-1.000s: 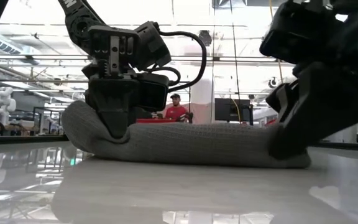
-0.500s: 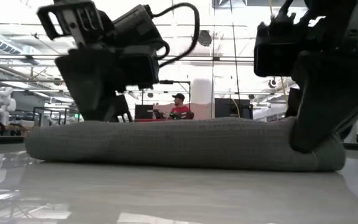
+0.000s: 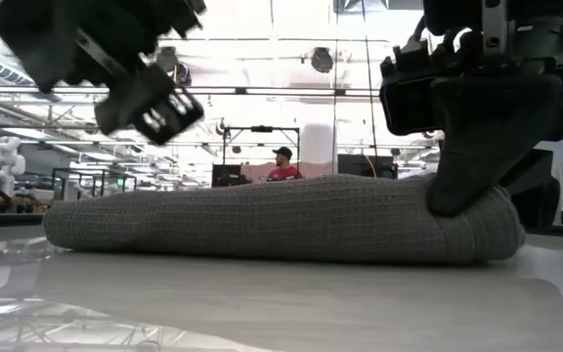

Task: Roll towel
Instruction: Roll the dark gray towel

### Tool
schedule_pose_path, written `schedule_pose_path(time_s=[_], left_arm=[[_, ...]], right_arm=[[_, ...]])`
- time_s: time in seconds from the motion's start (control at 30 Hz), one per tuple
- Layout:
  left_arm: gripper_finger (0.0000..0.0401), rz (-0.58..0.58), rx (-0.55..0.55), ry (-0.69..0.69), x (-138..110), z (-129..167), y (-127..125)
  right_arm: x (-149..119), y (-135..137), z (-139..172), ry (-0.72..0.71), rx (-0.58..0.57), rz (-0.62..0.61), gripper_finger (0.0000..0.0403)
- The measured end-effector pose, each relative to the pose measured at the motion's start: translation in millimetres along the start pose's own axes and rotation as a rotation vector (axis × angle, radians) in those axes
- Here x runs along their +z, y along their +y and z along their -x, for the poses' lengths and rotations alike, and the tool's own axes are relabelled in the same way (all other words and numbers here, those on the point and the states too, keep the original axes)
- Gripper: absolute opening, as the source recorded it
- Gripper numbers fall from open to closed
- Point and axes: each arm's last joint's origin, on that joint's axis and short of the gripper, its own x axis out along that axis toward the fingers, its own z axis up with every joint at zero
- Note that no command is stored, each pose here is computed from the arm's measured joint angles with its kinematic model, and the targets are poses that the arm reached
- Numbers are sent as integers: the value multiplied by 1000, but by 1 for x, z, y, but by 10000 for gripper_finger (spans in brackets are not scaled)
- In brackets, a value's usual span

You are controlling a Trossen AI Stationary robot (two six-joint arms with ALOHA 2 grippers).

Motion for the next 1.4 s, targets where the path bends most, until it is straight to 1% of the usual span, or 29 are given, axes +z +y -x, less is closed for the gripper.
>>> schedule_pose_path(time_s=[0.13,0.23,0.33,0.43,0.5,0.57,0.67,0.73,0.83,0.9,1.1,1.4], left_arm=[[169,-153,84,-10,2,-7,-22],[169,-193,175,19,-2,-17,-28],[169,-203,231,59,-9,-28,-30],[169,-221,236,54,-12,-38,-31],[169,-228,239,80,-18,-44,-30],[169,-236,285,95,-20,-52,-28],[169,-241,384,104,-23,-56,-25],[169,-238,456,110,-24,-57,-22],[169,-243,534,98,-23,-56,-20],[169,-250,556,100,-23,-56,-20],[169,-285,572,97,-22,-57,-22],[169,-430,699,130,-23,-58,-27]], right_arm=[[4,0,0,6,15,-15,13],[5,0,1,1,25,-34,13],[5,1,1,-2,28,-41,13],[5,2,1,-6,37,-41,13],[6,2,1,-10,44,-40,13],[6,2,1,-12,45,-40,13],[6,3,1,-13,48,-46,13],[6,3,1,-15,51,-54,13],[4,4,0,-11,54,-54,13],[3,5,0,-10,58,-58,13],[2,5,0,-7,61,-73,13],[-4,8,0,5,65,-62,13]])
